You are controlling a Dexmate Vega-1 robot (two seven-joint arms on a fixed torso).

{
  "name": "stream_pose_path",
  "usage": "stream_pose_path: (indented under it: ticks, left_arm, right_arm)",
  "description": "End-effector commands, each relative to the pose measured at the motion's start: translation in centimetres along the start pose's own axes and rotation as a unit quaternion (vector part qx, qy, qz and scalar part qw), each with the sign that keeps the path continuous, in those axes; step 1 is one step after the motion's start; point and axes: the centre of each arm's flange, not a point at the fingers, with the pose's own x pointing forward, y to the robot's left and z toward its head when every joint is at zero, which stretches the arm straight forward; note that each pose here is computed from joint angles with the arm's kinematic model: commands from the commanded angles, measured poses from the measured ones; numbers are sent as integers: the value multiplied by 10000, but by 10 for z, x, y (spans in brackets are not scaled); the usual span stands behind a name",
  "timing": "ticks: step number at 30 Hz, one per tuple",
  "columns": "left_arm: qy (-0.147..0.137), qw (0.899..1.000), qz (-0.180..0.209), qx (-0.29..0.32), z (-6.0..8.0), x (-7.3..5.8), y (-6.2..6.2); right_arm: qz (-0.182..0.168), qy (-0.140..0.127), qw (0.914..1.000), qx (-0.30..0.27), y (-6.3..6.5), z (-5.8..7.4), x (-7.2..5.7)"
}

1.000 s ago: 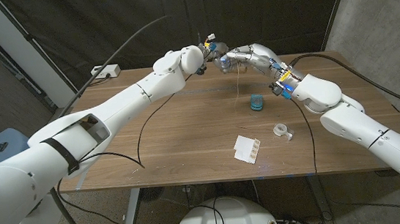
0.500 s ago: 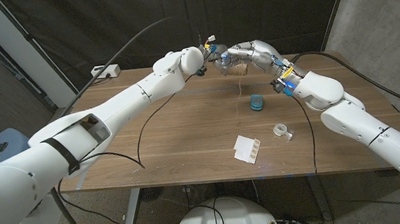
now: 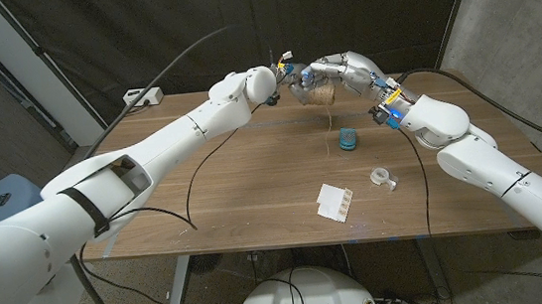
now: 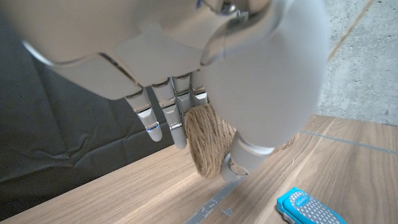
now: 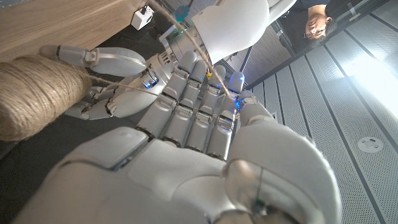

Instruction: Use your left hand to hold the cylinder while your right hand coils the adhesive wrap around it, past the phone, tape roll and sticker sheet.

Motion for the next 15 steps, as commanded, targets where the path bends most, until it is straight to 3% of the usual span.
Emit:
stream_pose_path:
  ticks: [1, 15]
  left_arm:
    - [-69, 9999, -44, 95, 5, -3, -7]
    - [-230, 9996, -117, 108, 13, -10, -15]
  right_arm:
    - [-17, -54, 10000, -14, -4, 3, 1]
    - [-54, -103, 9999, -118, -12, 2, 10]
